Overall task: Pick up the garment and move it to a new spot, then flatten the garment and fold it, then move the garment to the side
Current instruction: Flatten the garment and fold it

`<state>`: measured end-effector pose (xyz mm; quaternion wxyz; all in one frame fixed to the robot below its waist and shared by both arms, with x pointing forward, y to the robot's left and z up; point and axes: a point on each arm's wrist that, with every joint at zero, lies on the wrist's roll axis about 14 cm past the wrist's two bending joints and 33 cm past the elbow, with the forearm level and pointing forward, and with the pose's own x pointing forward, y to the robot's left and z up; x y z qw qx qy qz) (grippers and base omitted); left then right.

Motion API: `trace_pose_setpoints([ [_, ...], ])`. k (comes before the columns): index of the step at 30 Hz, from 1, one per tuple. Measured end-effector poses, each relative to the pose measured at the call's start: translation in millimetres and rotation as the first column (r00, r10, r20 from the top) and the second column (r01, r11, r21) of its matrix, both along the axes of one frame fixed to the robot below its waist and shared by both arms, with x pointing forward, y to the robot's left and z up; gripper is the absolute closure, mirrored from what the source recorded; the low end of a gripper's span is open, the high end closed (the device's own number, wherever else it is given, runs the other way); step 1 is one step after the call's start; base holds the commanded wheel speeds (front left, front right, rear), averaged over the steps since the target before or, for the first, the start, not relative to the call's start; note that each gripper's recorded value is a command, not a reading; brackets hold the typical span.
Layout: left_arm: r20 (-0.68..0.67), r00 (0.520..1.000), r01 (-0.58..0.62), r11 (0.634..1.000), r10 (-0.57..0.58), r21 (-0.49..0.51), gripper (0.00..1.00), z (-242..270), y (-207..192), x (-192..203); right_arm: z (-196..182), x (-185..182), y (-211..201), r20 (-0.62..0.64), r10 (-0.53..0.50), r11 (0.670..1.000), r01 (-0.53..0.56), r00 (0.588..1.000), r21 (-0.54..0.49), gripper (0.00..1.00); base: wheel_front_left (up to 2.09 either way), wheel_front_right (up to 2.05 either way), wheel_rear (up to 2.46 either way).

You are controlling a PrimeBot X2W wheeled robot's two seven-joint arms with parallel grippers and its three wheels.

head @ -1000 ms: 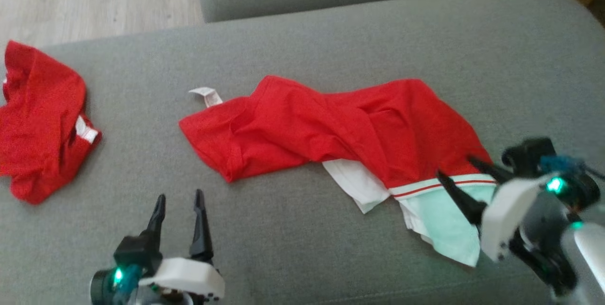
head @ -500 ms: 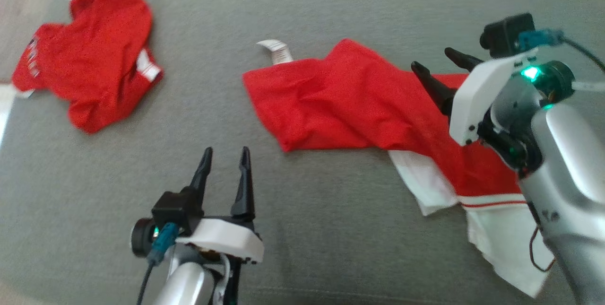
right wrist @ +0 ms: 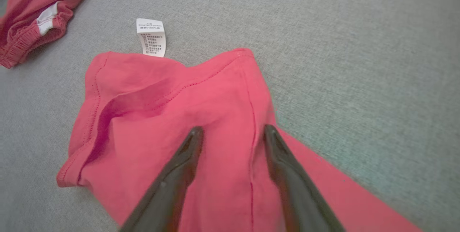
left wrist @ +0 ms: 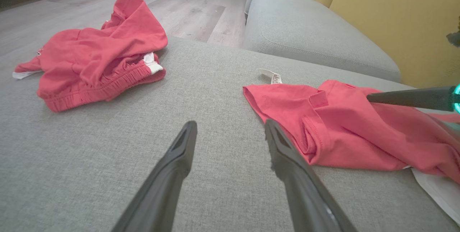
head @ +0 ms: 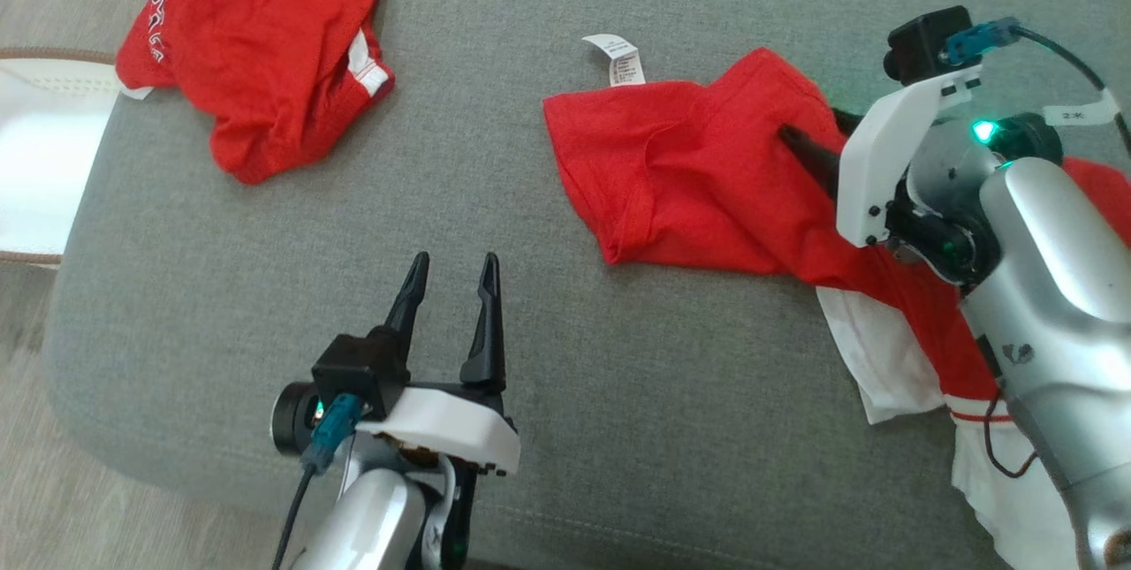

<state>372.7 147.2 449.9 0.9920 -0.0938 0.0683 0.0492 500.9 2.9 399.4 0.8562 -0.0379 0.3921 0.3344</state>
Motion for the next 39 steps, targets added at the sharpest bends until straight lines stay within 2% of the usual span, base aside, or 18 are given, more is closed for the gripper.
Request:
trace_pose_setpoints([
  [7, 0.014, 1.000, -0.006, 1.000, 0.006, 0.000, 0.00, 4.1, 1.5, 2.0, 12.9, -4.4, 3.9, 0.037, 0.019, 0.999, -0.020, 0.999, 0.030, 1.00, 0.00, 0.00, 0.00],
  [13, 0.043, 0.999, 0.002, 1.000, -0.002, -0.001, 0.00, 13.1, -0.9, 2.2, 54.6, -10.7, 14.0, 0.223, 0.090, 0.992, -0.108, 0.971, 0.071, 1.00, 0.00, 0.00, 0.00],
  [15, 0.049, 0.999, -0.003, 1.000, 0.003, 0.003, 0.00, 14.8, 0.5, 0.8, 62.5, -27.2, 23.3, 0.260, 0.139, 0.983, -0.165, 0.956, 0.081, 1.00, 0.00, 0.00, 0.00],
  [20, 0.047, 0.999, -0.005, 1.000, 0.004, 0.004, 0.00, 14.2, 0.3, -6.8, 56.9, -81.5, 40.8, 0.249, 0.247, 0.956, -0.277, 0.937, 0.095, 1.00, 0.00, 0.00, 0.00],
  [28, 0.066, 0.997, -0.038, 0.999, 0.037, 0.013, 0.00, 20.2, 11.5, -19.0, 31.3, -193.8, 62.7, 0.110, 0.426, 0.885, -0.439, 0.898, 0.157, 1.00, 0.00, 0.00, 0.00],
  [31, 0.063, 0.997, -0.039, 0.999, 0.038, 0.015, 0.00, 18.9, 12.1, -24.1, 20.1, -218.4, 65.3, 0.074, 0.466, 0.868, -0.471, 0.882, 0.158, 1.00, 0.00, 0.00, 0.00],
  [34, 0.070, 0.997, -0.035, 0.999, 0.033, 0.017, 0.00, 21.0, 11.7, -24.8, 17.0, -225.3, 69.5, 0.081, 0.475, 0.861, -0.482, 0.876, 0.162, 1.00, 0.00, 0.00, 0.00],
  [36, 0.076, 0.997, -0.034, 0.999, 0.033, 0.017, 0.00, 22.8, 11.6, -25.2, 12.6, -224.7, 67.6, 0.095, 0.473, 0.864, -0.482, 0.876, 0.143, 0.00, 0.00, 0.00, 0.00],
  [39, 0.073, 0.997, -0.035, 0.999, 0.034, 0.018, 0.00, 21.6, 11.5, -28.8, 11.1, -219.5, 63.0, 0.120, 0.453, 0.875, -0.466, 0.883, 0.128, 0.00, 0.00, 0.00, 0.00],
])
